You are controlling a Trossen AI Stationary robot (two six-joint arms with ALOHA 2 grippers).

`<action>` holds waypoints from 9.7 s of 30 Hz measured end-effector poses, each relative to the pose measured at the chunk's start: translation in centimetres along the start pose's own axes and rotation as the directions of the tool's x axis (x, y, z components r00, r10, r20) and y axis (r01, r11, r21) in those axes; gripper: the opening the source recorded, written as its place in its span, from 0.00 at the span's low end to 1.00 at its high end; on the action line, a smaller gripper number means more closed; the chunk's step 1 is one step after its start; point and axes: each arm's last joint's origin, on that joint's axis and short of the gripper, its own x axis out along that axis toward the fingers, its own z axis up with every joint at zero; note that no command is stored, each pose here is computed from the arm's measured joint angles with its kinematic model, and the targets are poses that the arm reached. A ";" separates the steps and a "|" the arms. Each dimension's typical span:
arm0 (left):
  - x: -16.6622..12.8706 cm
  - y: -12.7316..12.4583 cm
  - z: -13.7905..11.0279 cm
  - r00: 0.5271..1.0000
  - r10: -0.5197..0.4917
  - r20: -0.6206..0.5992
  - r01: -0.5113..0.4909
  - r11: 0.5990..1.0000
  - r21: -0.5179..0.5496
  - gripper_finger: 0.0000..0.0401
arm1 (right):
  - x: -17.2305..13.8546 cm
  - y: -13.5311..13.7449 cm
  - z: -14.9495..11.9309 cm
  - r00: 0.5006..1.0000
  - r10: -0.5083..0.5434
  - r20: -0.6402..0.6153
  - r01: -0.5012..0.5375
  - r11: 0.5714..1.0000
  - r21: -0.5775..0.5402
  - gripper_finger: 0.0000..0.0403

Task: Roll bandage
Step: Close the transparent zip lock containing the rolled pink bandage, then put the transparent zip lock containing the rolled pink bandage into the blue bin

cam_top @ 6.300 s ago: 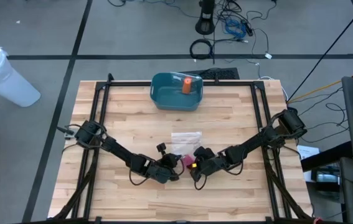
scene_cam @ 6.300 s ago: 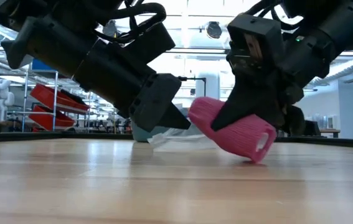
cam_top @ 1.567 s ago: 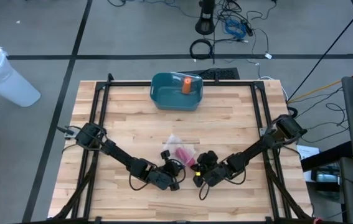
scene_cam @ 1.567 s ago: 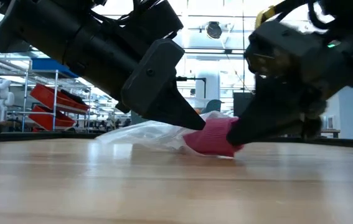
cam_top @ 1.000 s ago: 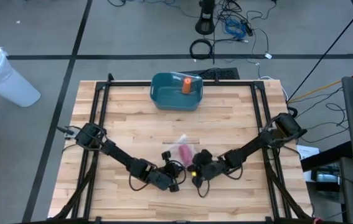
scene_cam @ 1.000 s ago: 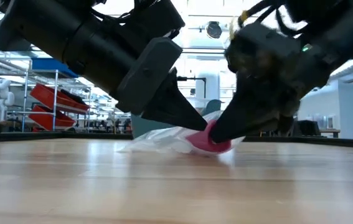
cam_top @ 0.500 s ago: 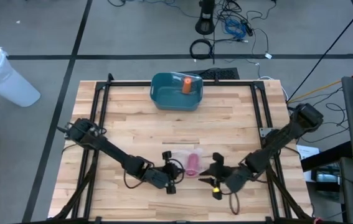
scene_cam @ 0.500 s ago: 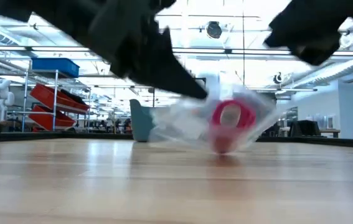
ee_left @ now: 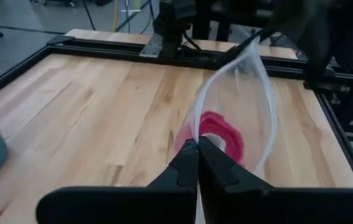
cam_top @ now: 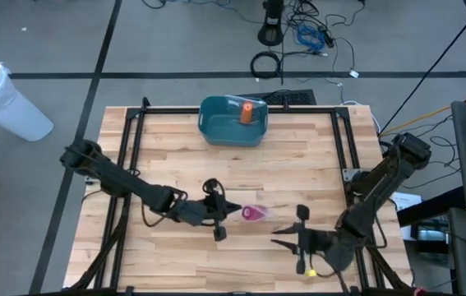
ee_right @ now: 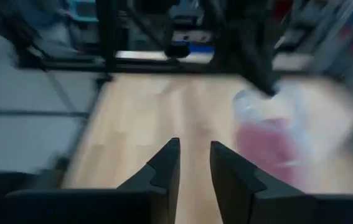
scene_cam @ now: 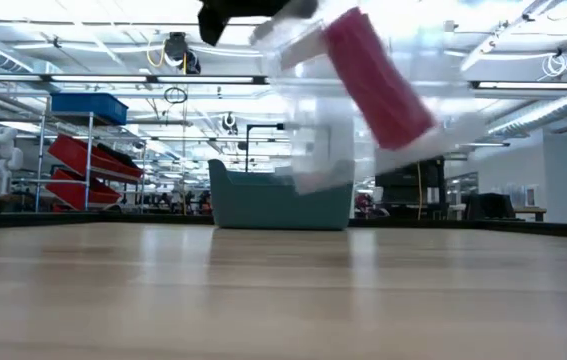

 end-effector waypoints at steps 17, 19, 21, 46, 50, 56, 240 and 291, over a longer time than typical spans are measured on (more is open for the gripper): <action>-0.1 1.8 0.4 0.993 -0.078 -0.088 0.076 0.997 -0.024 0.00 | 2.4 -3.1 1.1 0.962 -0.272 -0.032 0.236 0.881 -0.410 0.51; -0.1 1.9 0.3 0.992 -0.074 -0.100 0.073 0.997 -0.019 0.00 | 2.8 -3.5 0.9 0.965 -0.253 -0.068 0.203 0.886 -0.417 0.59; -0.1 1.9 0.3 0.992 -0.072 -0.106 0.071 0.997 -0.017 0.00 | 3.1 -3.9 0.9 0.968 -0.232 -0.099 0.171 0.893 -0.417 0.63; -0.1 2.0 0.3 0.995 -0.031 -0.092 0.030 0.999 -0.012 0.06 | 4.8 -6.5 0.9 0.954 -0.181 -0.238 0.109 0.951 -0.288 0.00; -0.9 2.3 1.1 0.997 -0.035 -0.068 0.036 0.999 0.002 0.19 | 4.4 -7.0 0.8 0.941 -0.202 -0.271 0.137 0.961 -0.241 0.00; -2.7 2.3 1.3 0.991 -0.043 -0.124 0.049 0.998 0.043 0.33 | 3.6 -7.5 1.3 0.939 -0.205 -0.276 0.155 0.969 -0.193 0.00; -0.7 0.7 -1.7 0.965 -0.074 -0.253 0.155 0.936 0.315 0.00 | 11.4 -7.8 0.1 0.988 -0.040 -0.152 0.006 0.975 -0.222 0.00; -1.5 0.6 -0.9 0.963 -0.130 -0.237 0.189 0.952 0.242 0.00 | 6.9 -3.7 0.1 0.988 -0.007 -0.154 -0.015 0.990 -0.140 0.51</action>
